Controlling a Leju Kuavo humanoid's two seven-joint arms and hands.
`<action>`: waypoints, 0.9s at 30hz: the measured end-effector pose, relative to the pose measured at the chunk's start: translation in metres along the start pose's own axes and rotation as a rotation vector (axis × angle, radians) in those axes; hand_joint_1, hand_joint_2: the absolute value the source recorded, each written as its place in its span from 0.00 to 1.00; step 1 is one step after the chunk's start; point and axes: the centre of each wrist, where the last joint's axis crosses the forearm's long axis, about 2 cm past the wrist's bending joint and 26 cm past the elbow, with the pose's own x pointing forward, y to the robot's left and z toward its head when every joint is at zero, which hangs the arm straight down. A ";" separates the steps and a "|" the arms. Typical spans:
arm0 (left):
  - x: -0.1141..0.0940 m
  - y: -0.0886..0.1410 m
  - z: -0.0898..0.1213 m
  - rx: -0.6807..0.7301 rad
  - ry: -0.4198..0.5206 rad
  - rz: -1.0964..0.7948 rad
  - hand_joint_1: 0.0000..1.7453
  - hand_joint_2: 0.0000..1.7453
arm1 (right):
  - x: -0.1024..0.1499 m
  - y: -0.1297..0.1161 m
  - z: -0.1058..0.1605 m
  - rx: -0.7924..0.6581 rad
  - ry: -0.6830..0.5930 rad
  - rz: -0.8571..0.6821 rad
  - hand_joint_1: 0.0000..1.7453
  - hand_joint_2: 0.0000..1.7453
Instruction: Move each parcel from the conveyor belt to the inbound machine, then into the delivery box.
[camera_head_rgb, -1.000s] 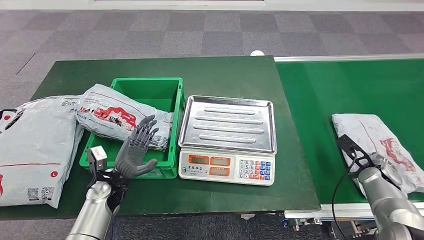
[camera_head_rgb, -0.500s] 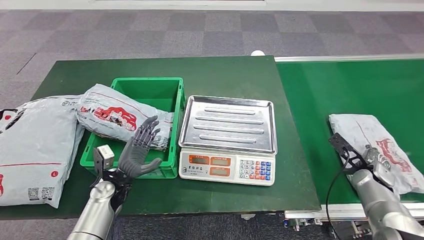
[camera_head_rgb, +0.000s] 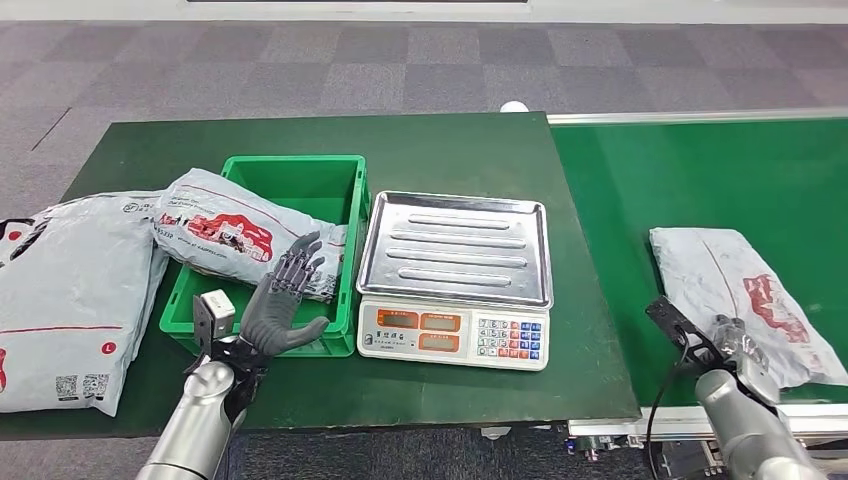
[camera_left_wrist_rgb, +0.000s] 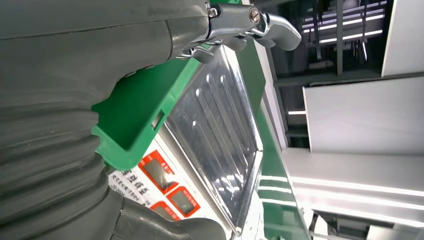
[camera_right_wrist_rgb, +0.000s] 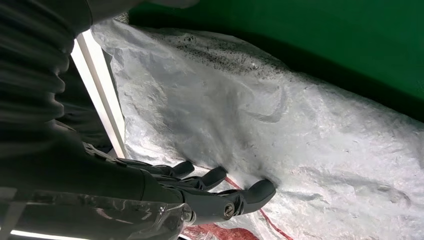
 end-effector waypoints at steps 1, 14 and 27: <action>0.000 0.000 0.000 0.002 0.001 -0.003 0.00 1.00 | 0.001 0.002 0.001 0.006 0.000 0.007 0.00 1.00; -0.001 0.001 0.001 0.018 0.020 -0.042 0.00 1.00 | 0.022 0.026 0.016 0.066 -0.067 0.076 0.00 1.00; -0.001 0.003 0.003 0.014 0.028 -0.055 0.00 1.00 | 0.031 0.038 0.026 0.066 -0.120 0.077 1.00 1.00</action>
